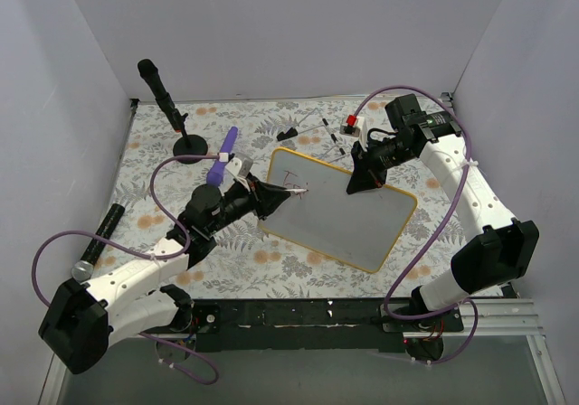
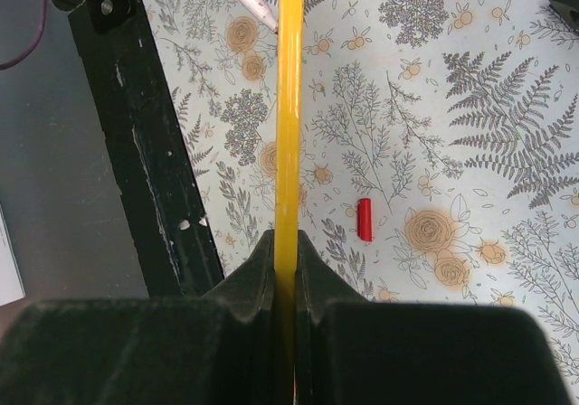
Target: Write a sentence on the whiteboard
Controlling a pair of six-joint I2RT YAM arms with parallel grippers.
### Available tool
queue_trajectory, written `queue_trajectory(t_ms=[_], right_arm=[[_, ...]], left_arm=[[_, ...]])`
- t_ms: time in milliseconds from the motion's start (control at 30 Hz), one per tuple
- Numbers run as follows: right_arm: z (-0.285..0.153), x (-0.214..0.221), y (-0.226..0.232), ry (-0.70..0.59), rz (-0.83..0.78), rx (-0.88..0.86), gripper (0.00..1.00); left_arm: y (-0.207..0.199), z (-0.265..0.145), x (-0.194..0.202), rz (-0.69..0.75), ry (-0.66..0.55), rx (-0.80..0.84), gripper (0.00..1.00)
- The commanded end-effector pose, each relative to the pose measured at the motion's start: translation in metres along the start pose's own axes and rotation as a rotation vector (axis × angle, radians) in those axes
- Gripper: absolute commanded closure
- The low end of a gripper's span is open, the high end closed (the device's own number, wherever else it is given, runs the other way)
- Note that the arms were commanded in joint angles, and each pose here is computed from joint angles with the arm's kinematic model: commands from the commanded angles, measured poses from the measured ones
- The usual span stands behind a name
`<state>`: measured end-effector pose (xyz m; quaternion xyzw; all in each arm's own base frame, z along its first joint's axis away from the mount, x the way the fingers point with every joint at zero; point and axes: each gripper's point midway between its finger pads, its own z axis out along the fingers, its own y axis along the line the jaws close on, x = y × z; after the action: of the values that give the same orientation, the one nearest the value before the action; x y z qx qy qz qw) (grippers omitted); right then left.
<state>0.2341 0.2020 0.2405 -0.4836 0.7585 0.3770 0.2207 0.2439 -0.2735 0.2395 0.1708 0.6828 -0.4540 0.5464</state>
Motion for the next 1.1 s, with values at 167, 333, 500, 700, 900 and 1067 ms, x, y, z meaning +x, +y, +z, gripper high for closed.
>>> queue_trajectory(t_ms=[167,333,500,700,900,1067], right_arm=[[-0.004,-0.024,0.015,-0.101,-0.085,-0.055,0.99],[-0.004,-0.024,0.015,-0.1,-0.085,-0.054,0.99],[-0.005,-0.024,0.016,-0.102,-0.087,-0.052,0.99],[-0.004,-0.024,0.015,-0.101,-0.083,-0.054,0.99],[-0.004,-0.024,0.015,-0.101,-0.084,-0.055,0.99],[-0.005,-0.023,0.015,-0.1,-0.086,-0.052,0.99]], left_arm=[[-0.007,0.01,-0.016,0.018,-0.029,0.031,1.0],[-0.008,0.015,-0.015,0.001,-0.027,0.045,1.0],[-0.013,0.012,-0.019,0.006,-0.038,0.065,1.0],[-0.023,0.002,-0.031,0.022,-0.073,0.084,1.0],[-0.02,0.003,-0.034,0.029,-0.08,0.067,1.0],[-0.016,0.008,-0.033,0.029,-0.077,0.053,1.0]])
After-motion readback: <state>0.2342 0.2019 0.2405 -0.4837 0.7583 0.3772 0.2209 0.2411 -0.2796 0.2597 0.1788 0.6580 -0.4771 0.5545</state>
